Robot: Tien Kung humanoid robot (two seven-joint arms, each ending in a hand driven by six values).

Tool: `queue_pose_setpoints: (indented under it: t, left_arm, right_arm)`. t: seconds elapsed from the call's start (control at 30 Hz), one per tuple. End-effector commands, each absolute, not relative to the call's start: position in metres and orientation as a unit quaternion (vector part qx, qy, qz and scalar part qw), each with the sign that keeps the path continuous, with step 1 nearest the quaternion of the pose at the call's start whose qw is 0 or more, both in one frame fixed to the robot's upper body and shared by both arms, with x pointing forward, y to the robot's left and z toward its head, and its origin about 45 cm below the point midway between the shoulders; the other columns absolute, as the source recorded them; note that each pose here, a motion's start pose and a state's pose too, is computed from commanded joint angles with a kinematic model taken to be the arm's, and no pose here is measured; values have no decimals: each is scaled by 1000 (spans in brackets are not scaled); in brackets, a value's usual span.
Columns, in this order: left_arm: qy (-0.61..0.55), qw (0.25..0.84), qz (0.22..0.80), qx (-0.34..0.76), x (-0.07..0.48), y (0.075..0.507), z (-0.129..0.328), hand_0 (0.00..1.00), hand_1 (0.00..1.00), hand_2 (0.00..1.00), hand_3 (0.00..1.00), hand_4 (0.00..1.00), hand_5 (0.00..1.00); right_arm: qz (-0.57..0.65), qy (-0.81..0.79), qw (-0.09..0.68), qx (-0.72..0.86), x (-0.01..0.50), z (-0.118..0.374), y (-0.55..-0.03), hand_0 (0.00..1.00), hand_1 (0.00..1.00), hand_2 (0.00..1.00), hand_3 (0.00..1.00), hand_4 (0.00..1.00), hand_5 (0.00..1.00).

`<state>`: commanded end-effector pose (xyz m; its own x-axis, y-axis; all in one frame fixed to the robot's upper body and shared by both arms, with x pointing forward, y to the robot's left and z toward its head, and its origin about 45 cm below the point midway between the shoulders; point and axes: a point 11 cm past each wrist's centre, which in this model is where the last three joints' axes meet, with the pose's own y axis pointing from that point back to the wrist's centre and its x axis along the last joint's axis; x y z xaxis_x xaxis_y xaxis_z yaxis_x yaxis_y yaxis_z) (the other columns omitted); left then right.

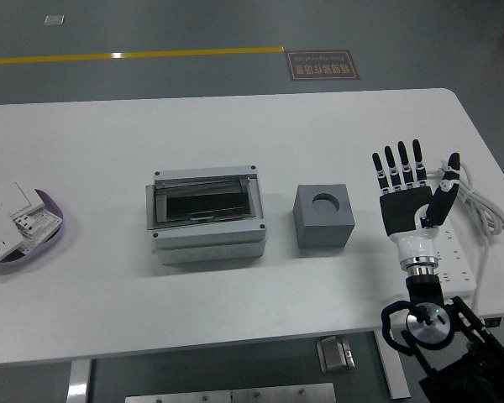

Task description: Pick up the cylinder from the cube,place it in the box,flap close box

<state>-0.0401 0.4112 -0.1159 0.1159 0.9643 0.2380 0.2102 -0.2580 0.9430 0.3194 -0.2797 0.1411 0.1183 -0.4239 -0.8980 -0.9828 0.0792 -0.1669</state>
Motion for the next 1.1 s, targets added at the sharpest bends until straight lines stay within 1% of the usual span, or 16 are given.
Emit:
queue_pose_setpoints:
  t: [0.2, 0.4, 0.53, 0.7, 0.73, 0.9, 0.93, 1.1]
  left_arm:
    - [463, 398, 476, 633, -39, 410, -116, 599, 583, 556, 596, 658, 205]
    - [463, 398, 475, 633, -39, 408, -117, 599, 584, 556, 596, 658, 205]
    - [462, 399, 474, 634, -39, 408, -117, 599, 583, 556, 596, 658, 206]
    - [462, 403, 472, 634, -38, 406, -118, 599, 583, 556, 596, 658, 206]
    - [462, 403, 471, 634, -38, 406, -118, 599, 584, 556, 596, 658, 205]
    - [462, 404, 469, 635, -39, 405, -118, 599, 584, 556, 596, 658, 205]
    - [462, 404, 469, 635, -39, 405, -118, 599, 584, 556, 596, 658, 206]
    - [461, 404, 470, 635, -38, 406, -118, 599, 584, 556, 596, 658, 206]
  right_arm:
    - [337, 542, 490, -594, 318, 154, -271, 732, 668, 668, 680, 917, 719]
    - [335, 504, 504, -616, 318, 173, -259, 728, 665, 668, 683, 919, 710]
    - [329, 487, 498, -638, 317, 180, -254, 720, 667, 667, 679, 926, 712]
    - [333, 488, 486, -644, 316, 173, -254, 720, 667, 667, 679, 926, 712]
    - [335, 490, 485, -642, 316, 171, -255, 670, 662, 668, 680, 965, 819]
    - [348, 508, 472, -631, 316, 151, -261, 670, 662, 668, 680, 965, 819]
    - [351, 513, 468, -628, 315, 147, -262, 629, 636, 665, 689, 998, 908]
    - [371, 522, 460, -615, 311, 129, -260, 629, 636, 665, 689, 998, 908]
